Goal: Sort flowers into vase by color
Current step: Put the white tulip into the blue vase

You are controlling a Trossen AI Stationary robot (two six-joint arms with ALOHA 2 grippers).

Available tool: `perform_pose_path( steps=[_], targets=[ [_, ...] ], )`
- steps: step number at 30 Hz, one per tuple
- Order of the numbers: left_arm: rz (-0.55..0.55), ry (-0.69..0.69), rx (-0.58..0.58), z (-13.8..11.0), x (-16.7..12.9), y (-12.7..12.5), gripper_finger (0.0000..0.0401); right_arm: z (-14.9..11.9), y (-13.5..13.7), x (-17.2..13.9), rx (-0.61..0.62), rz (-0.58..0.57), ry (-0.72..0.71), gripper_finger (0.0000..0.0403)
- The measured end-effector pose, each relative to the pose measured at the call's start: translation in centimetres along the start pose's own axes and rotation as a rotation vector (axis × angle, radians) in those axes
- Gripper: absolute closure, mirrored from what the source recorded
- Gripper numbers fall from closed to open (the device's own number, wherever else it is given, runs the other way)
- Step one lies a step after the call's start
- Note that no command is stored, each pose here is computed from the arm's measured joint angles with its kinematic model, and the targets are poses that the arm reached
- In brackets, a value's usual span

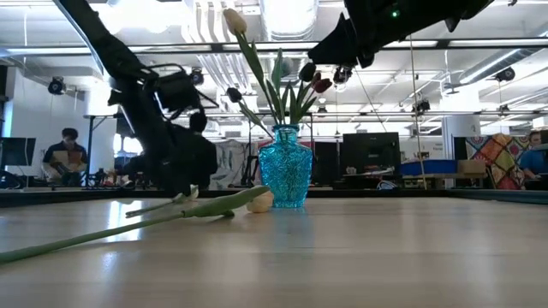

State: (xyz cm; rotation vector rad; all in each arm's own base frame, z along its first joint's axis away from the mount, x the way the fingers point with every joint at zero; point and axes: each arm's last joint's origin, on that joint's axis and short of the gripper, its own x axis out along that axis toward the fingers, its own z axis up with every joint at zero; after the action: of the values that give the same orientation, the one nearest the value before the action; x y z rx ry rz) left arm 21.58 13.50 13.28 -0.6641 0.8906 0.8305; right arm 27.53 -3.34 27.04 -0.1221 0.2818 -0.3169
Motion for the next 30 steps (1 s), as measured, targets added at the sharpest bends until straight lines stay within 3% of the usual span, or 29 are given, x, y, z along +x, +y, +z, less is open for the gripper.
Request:
perform_pose_path(
  steps=[4,8,16,18,22,30],
  targets=[
    [0.037,0.032,0.005,0.3,1.3,-0.2,0.0233,0.0,0.0,0.0,0.000,0.000,0.001,0.0236],
    [0.051,0.041,0.043,0.7,1.7,-0.4,0.0248,0.0,0.0,0.0,0.000,0.000,0.001,0.0236],
    [0.030,0.017,0.153,0.7,0.4,-0.3,0.0378,0.0,0.0,0.0,-0.001,0.001,0.002,0.0236],
    [0.043,-0.001,0.161,0.5,0.0,-0.1,0.0392,0.0,0.0,0.0,-0.001,0.001,0.003,0.0236],
    [0.054,-0.072,0.156,-0.2,-1.3,0.5,0.0390,-0.1,0.0,0.0,-0.003,0.002,0.011,0.0236],
    [-0.115,-0.363,0.140,-2.1,-4.7,1.5,0.0398,-0.2,0.0,0.0,-0.007,0.003,0.022,0.0236]
  ],
)
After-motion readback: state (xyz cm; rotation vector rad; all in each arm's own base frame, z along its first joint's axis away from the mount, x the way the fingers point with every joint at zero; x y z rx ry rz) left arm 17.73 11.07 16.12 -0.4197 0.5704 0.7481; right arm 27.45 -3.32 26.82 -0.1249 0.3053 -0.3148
